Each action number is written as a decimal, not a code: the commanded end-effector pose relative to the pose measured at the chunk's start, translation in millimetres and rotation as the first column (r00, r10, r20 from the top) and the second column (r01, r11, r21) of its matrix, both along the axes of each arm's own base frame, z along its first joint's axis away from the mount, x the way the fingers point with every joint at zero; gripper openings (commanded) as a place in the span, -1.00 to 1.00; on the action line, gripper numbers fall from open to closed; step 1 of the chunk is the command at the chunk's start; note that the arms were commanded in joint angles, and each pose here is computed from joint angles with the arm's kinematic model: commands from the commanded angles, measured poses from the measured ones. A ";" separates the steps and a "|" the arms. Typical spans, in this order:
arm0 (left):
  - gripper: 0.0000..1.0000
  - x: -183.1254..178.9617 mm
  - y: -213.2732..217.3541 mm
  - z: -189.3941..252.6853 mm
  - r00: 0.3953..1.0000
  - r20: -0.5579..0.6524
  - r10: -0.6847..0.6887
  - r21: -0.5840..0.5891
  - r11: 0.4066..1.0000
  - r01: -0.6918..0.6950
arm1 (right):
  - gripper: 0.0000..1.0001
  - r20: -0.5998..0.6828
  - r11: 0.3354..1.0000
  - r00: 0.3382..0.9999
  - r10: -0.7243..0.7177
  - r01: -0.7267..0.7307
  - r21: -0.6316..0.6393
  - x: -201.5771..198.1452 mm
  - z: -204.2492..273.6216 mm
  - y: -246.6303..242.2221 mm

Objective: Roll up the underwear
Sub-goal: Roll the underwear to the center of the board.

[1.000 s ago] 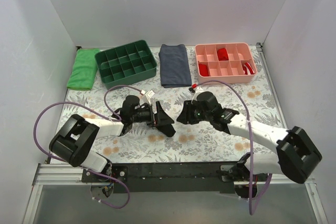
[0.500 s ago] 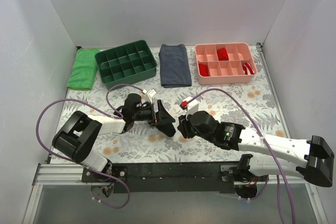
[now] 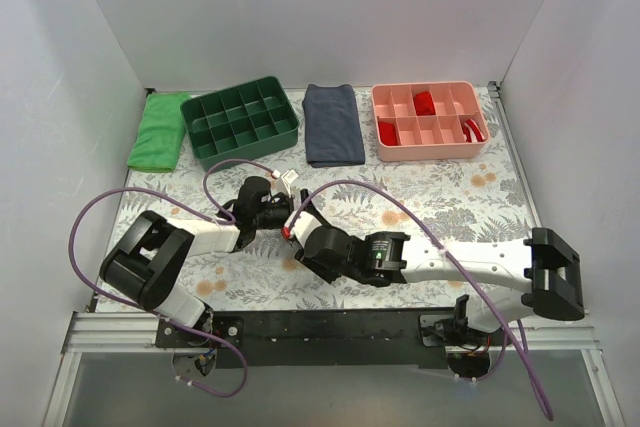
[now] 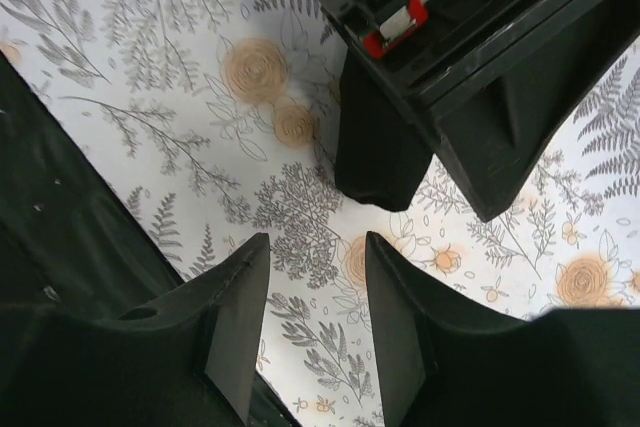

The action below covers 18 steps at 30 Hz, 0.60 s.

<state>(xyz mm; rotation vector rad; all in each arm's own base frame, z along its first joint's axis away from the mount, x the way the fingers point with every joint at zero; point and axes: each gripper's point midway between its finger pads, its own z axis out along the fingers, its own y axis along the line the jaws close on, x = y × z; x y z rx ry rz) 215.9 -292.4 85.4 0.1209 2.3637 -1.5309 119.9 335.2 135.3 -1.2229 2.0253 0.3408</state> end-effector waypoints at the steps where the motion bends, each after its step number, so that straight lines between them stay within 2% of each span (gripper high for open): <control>1: 0.80 -21.6 21.4 -53.4 0.988 -0.148 0.038 0.180 0.984 -0.011 | 0.05 0.047 0.997 0.999 -0.007 0.010 -0.071 6.5 -7.0 -9.0; 8: 0.75 -20.3 22.7 -55.4 0.984 -0.168 0.057 0.206 0.978 -0.022 | 0.09 0.091 0.988 0.995 -0.033 0.046 -0.149 16.9 -32.2 -9.0; 18: 0.77 -15.4 26.6 -58.9 0.971 -0.207 0.122 0.250 0.966 -0.068 | 0.10 0.146 0.978 0.985 -0.088 0.113 -0.174 32.6 -53.6 5.5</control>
